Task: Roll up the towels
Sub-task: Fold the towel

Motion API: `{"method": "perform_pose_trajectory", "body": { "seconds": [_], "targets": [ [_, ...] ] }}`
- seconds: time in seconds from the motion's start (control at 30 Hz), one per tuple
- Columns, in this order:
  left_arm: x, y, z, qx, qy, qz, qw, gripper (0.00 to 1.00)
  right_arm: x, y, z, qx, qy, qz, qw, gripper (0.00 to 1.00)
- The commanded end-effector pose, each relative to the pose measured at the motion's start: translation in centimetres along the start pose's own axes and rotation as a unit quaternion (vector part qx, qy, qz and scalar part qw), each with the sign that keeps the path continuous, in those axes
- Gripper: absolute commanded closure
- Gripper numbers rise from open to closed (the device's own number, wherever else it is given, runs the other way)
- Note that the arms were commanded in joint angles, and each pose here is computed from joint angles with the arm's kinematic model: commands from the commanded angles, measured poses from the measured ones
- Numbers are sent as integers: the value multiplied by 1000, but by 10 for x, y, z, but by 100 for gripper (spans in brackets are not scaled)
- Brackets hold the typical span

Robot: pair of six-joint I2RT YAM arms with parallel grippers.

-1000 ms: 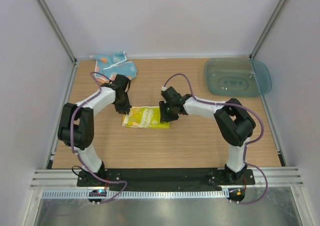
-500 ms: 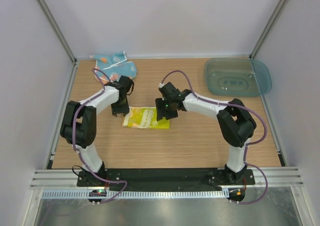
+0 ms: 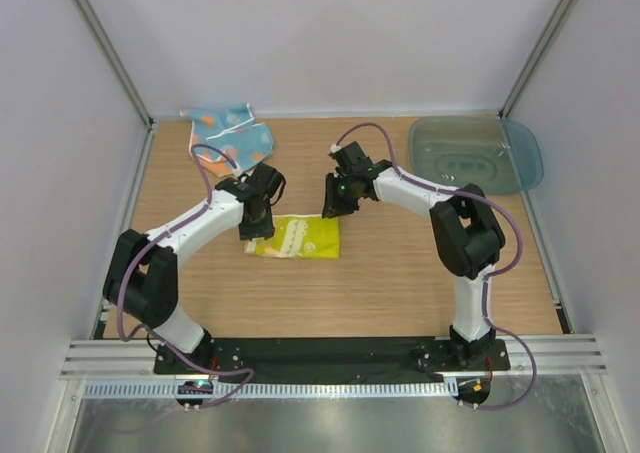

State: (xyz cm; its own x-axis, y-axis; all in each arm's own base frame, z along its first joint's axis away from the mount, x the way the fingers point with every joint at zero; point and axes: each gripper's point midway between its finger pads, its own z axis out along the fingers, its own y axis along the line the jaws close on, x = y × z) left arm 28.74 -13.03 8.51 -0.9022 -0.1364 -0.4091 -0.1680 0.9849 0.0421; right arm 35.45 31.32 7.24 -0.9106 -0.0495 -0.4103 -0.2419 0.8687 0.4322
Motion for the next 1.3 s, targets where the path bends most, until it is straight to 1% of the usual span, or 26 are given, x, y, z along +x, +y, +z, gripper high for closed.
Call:
{"method": "perform_pose_trajectory", "body": {
  "seconds": [0.0, 0.17, 0.4, 0.53, 0.57, 0.6, 0.67, 0.83, 0.87, 0.9, 0.93, 1.0, 1.03, 1.07, 1.1, 1.13, 1.17, 1.2, 1.27],
  "targets": [
    [8, -21, 26, 36, 17, -18, 999, 62, 3, -15, 18, -9, 18, 13, 1000, 73],
    [19, -14, 60, 11, 46, -23, 999, 64, 15, -41, 30, 7, 32, 30, 999, 74],
    [22, 12, 83, -26, 57, -27, 998, 65, 44, -69, 22, 37, 46, 39, 998, 75],
    [21, 16, 88, -24, 59, -21, 998, 66, 60, -77, 14, 46, 49, 50, 996, 75],
    [21, 15, 88, -20, 60, -18, 998, 66, 70, -82, 13, 53, 56, 53, 996, 75],
    [18, 14, 88, -17, 54, -11, 998, 66, 70, -81, 8, 54, 51, 54, 996, 75],
    [15, 13, 86, -13, 49, -7, 999, 66, 83, -85, 5, 56, 60, 62, 995, 75],
    [11, 8, 85, -2, 49, -6, 999, 66, 89, -81, -10, 47, 58, 63, 995, 74],
    [11, 6, 85, 0, 49, -7, 999, 66, 88, -80, -12, 47, 55, 60, 996, 73],
    [10, 4, 82, 5, 48, -4, 999, 66, 86, -80, -15, 49, 54, 57, 996, 68],
    [9, 3, 79, 7, 46, -4, 999, 66, 84, -78, -18, 49, 51, 56, 996, 65],
    [-1, -2, 67, 13, 28, -1, 1000, 65, 68, -70, -27, 43, 35, 44, 997, 59],
    [-1, -3, 60, 8, 25, 10, 1000, 62, 60, -65, -33, 43, 30, 41, 998, 53],
    [-10, -8, 52, 13, 12, 14, 1000, 60, 52, -61, -41, 43, 16, 36, 998, 50],
    [-14, -9, 45, 15, 5, 17, 1000, 59, 49, -58, -48, 43, 13, 35, 998, 49],
    [-16, -9, 34, 12, -2, 25, 1000, 56, 39, -49, -59, 33, -6, 32, 999, 49],
    [-20, -10, 28, 15, -7, 27, 1000, 55, 39, -47, -60, 30, -4, 34, 999, 49],
    [-27, -11, 19, 19, -16, 24, 999, 54, 34, -37, -70, 13, -15, 31, 999, 49],
    [-31, -8, 6, 19, -22, 21, 999, 51, 36, -20, -78, -8, -19, 31, 999, 52]
  ]
}}
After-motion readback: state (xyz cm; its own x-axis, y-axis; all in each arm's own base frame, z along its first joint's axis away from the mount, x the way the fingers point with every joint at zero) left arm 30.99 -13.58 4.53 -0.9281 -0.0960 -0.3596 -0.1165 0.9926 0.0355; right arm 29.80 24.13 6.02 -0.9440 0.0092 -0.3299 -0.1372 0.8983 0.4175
